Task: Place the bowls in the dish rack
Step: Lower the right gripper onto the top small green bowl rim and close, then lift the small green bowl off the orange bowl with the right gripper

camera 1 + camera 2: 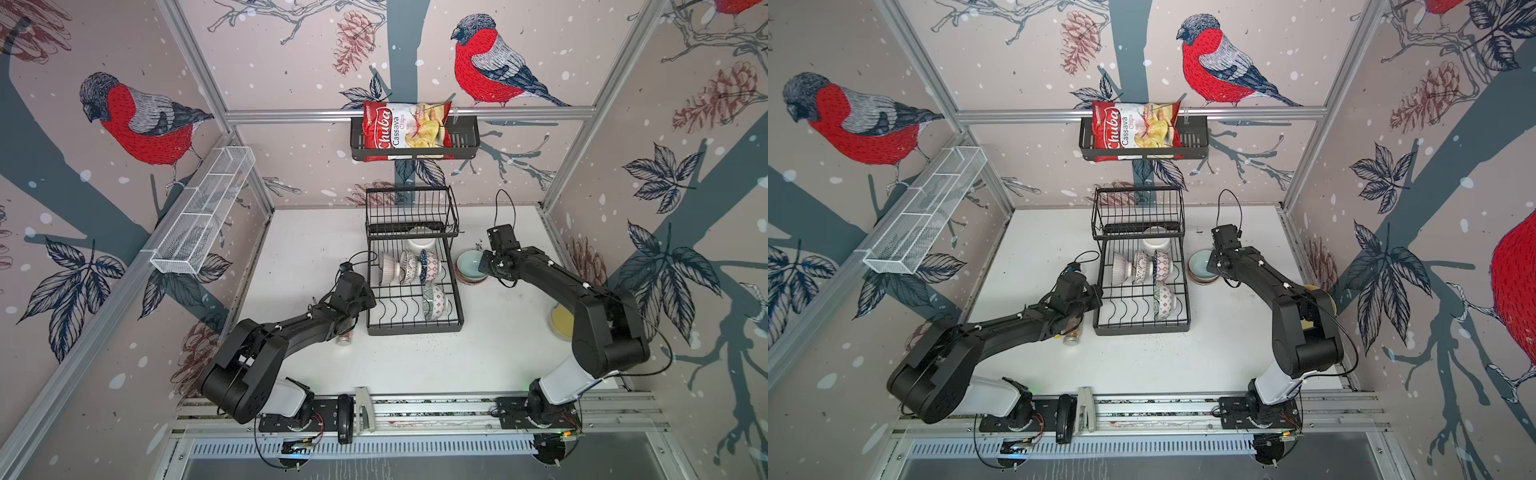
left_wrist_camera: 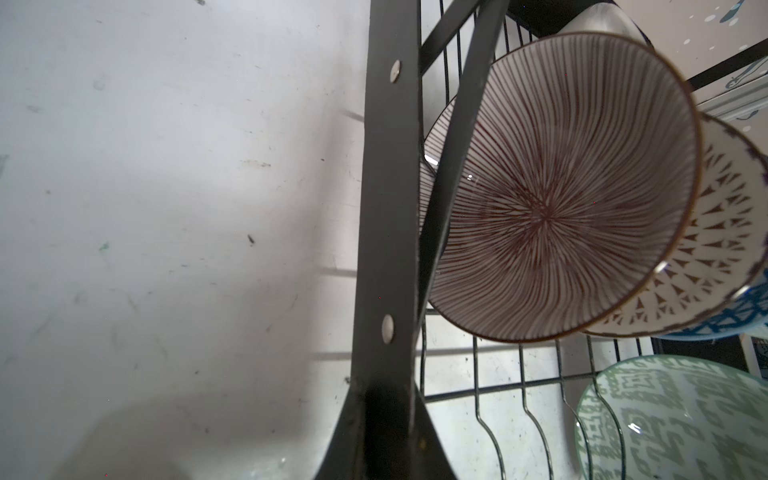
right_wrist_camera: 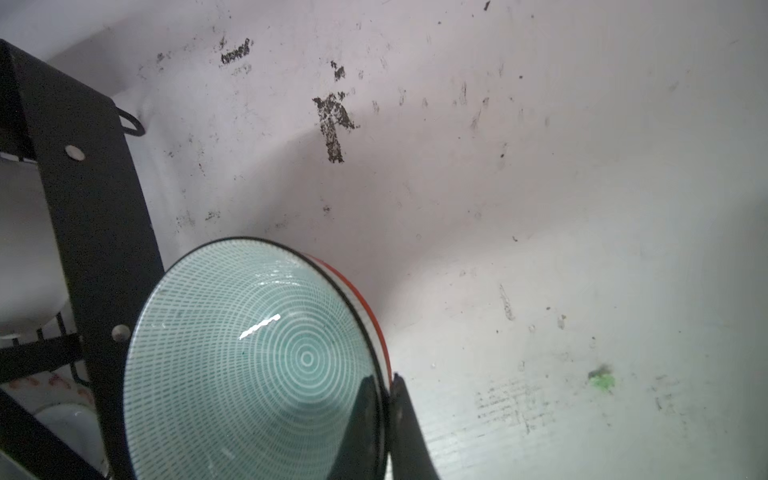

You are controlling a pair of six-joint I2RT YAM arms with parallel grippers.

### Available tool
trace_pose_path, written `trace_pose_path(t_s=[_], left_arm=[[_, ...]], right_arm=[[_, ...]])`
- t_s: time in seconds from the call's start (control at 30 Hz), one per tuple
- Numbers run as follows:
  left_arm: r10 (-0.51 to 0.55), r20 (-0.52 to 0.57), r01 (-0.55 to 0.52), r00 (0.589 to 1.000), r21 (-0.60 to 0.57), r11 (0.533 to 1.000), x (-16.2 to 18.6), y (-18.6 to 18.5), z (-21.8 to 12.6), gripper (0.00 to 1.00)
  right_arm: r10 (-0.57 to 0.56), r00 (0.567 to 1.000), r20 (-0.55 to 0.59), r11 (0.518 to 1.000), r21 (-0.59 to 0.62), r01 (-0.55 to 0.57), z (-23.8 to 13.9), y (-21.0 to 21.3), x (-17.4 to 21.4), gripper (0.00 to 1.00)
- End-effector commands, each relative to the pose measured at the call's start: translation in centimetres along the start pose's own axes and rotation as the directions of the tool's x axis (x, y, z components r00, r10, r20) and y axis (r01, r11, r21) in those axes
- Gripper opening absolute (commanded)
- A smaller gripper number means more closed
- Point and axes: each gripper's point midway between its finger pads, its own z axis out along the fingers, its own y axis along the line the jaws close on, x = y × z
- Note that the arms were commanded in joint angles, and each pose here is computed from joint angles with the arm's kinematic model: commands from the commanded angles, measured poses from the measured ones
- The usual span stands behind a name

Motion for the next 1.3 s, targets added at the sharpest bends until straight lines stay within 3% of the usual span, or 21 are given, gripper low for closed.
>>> trace_pose_path(t_s=[0.0, 0.67, 1.27], left_arm=[[-0.115, -0.086, 0.119, 0.990, 0.050, 0.992, 1.7, -0.7, -0.3, 0.00], [-0.161, -0.042, 0.163, 0.986, 0.053, 0.985, 1.2, -0.4, -0.7, 0.00], [-0.164, -0.063, 0.169, 0.984, 0.087, 0.982, 1.2, -1.5, -0.2, 0.00]], right_arm=[[0.002, 0.999, 0.043, 1.000, 0.001, -0.002, -0.7, 0.0, -1.3, 0.00], [-0.045, 0.993, 0.111, 0.999, 0.008, 0.044, -3.7, -0.1, -2.3, 0.00], [-0.145, 0.955, 0.257, 0.989, 0.049, 0.137, -10.7, 2.1, -1.6, 0.00]])
